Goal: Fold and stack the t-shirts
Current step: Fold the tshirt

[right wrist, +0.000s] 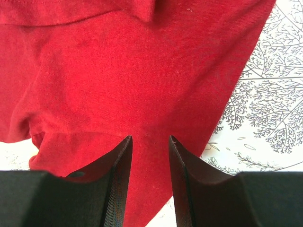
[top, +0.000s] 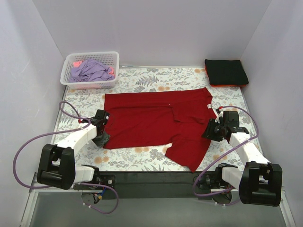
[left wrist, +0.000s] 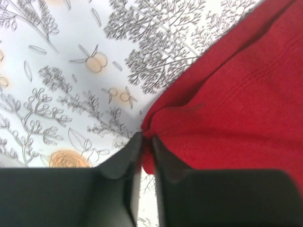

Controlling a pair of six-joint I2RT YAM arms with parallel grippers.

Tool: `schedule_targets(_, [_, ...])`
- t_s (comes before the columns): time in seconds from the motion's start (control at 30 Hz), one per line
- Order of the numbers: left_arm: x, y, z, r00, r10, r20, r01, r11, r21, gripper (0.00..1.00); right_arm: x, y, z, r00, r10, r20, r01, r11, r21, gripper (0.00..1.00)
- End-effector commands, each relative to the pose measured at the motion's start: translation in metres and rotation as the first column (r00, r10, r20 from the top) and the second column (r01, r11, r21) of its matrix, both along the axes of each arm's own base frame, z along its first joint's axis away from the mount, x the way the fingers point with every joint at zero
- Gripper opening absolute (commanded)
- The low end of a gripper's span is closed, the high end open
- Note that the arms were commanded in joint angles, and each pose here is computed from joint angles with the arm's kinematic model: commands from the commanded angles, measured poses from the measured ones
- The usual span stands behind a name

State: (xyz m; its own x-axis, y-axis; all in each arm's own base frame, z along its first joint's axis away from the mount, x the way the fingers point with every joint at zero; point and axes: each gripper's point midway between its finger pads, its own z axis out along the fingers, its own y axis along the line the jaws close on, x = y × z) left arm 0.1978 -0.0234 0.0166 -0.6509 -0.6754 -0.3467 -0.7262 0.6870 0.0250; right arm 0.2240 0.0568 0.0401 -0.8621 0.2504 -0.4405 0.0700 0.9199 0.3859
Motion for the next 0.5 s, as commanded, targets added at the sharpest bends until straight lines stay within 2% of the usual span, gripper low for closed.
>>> schedule_targets(0.0, [-0.006, 0.008, 0.011, 0.999, 0.043, -0.025, -0.042, 0.998, 0.041, 0.08, 0.014, 0.001, 0.015, 0.997, 0.019, 0.070, -0.019, 1.000, -0.002, 0.43])
schedule_targets(0.07, [-0.006, 0.005, 0.018, 0.999, 0.048, -0.018, -0.047, 0.999, 0.019, 0.00, 0.014, 0.001, 0.015, 0.997, 0.017, 0.072, -0.016, 1.000, -0.006, 0.43])
schedule_targets(0.27, [-0.007, 0.004, 0.031, 0.998, 0.060, 0.018, -0.060, 0.998, 0.005, 0.00, 0.012, -0.001, 0.013, 0.998, 0.009, 0.063, -0.008, 1.000, -0.013, 0.43])
schedule_targets(0.47, [-0.012, 0.005, 0.030, 0.997, 0.075, 0.008, -0.075, 0.997, 0.006, 0.11, 0.012, -0.002, 0.012, 0.999, 0.006, 0.052, -0.005, 1.000, -0.019, 0.44])
